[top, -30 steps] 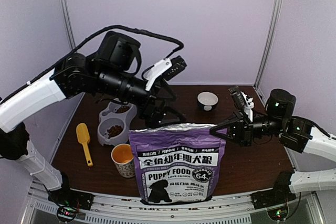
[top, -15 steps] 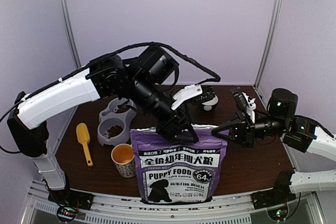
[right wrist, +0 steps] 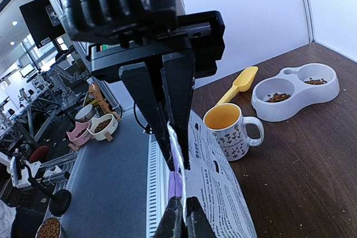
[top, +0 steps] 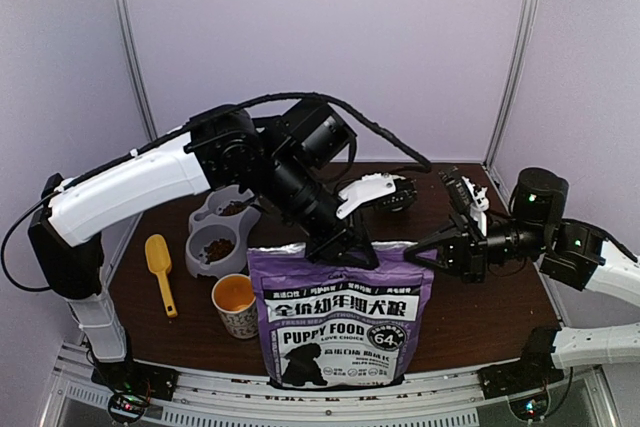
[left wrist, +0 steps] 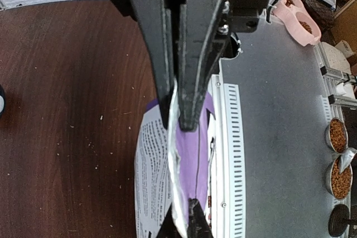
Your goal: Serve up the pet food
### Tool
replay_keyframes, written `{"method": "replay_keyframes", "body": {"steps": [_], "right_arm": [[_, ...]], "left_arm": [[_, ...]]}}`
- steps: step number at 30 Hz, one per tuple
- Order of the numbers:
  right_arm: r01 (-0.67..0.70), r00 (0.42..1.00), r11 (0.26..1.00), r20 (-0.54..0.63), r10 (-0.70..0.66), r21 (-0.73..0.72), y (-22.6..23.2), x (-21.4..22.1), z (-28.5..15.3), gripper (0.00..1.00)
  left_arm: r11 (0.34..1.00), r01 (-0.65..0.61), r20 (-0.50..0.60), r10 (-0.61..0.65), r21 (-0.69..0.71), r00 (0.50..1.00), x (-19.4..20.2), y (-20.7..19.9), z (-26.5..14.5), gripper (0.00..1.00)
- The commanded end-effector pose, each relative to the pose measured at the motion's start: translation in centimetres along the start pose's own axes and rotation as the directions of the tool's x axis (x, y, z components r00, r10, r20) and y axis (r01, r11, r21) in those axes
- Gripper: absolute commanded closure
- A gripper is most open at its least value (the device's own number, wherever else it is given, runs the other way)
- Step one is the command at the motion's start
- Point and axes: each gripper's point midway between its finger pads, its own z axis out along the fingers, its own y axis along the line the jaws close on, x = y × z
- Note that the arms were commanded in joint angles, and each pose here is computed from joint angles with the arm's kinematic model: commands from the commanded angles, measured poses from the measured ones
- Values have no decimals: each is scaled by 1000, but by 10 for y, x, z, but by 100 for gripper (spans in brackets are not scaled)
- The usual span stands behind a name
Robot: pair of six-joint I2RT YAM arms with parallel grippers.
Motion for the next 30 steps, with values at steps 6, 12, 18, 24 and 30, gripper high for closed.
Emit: {"method": "replay_keyframes", "body": {"steps": [6,12,18,24,30], "right_arm": [[18,998,993,56,-25,116,-11,-15,-9,69],[-61,990,992,130,46,114,-21,-9,-6,38],[-111,990,990,91,104,82,-29,13,7,38],[-118,991,992,73,115,37,-28,14,16,64],[-105,991,994,84,104,8,-21,12,15,100]], "left_arm": [[966,-29,180,78,-258,981,-39,21,-52,100],[972,-40,274,105,-233,956,-50,8,-70,100],[982,-36,245,81,-184,966,-42,4,-57,100],[980,-13,242,61,-196,968,-44,10,-52,100],[968,64,241,-3,-243,970,-51,30,-39,90]]}}
